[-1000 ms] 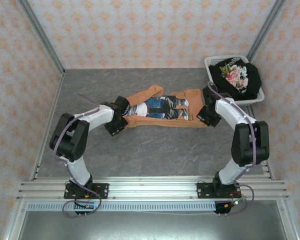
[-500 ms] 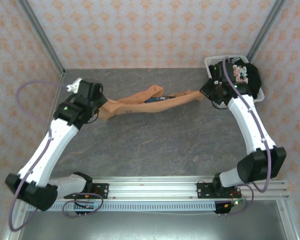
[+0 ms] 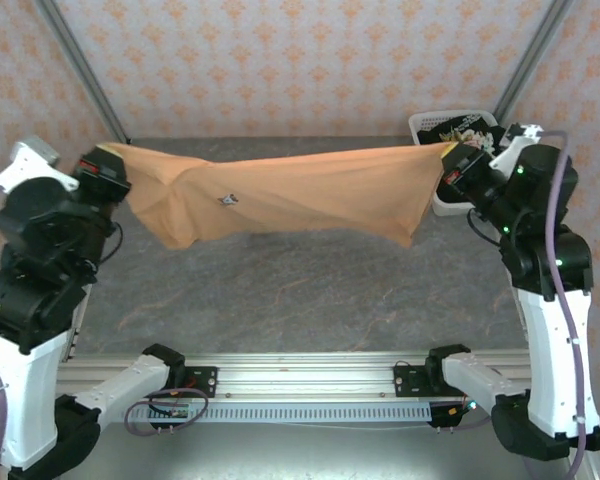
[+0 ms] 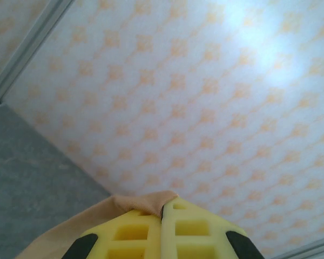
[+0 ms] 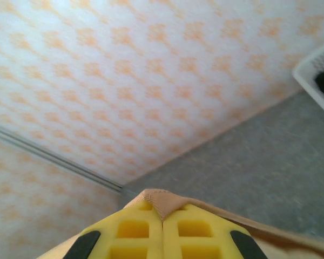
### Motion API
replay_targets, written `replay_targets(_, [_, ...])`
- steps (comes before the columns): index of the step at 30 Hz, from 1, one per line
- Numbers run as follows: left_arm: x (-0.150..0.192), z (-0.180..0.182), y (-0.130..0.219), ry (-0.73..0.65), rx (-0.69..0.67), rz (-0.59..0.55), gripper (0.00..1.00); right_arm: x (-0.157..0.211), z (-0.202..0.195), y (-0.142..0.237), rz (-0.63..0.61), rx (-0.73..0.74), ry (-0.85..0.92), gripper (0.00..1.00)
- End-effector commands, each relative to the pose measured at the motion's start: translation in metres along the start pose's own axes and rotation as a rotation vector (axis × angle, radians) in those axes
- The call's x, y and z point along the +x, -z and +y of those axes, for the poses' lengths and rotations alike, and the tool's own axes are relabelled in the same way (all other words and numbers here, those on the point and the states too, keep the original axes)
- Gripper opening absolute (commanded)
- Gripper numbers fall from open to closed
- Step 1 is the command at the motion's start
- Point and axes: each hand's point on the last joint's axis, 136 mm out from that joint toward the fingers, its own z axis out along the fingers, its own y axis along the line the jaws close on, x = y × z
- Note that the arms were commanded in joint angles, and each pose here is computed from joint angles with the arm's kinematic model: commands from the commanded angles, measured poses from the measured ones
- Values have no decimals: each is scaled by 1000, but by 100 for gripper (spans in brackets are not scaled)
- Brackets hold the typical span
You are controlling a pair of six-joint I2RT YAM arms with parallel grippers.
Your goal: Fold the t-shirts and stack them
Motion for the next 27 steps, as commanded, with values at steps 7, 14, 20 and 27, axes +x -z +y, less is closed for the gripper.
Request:
replay_targets(7, [27,-9,-112,-120,-175,133,0,-1,7,-118,117,-55,-140,0])
replay_targets(14, [30,2,-209,-132,-160,182,0,-4,-1,-209,170,-57,-148,0])
replay_targets(20, [-3,-49,-215,-119,31,103,0,-51,15,-229,87,-86,-129,0])
replay_targets(27, [-55,-84,-156,-116,145,-49,0,-114,18,-217,-49,-110,-141,0])
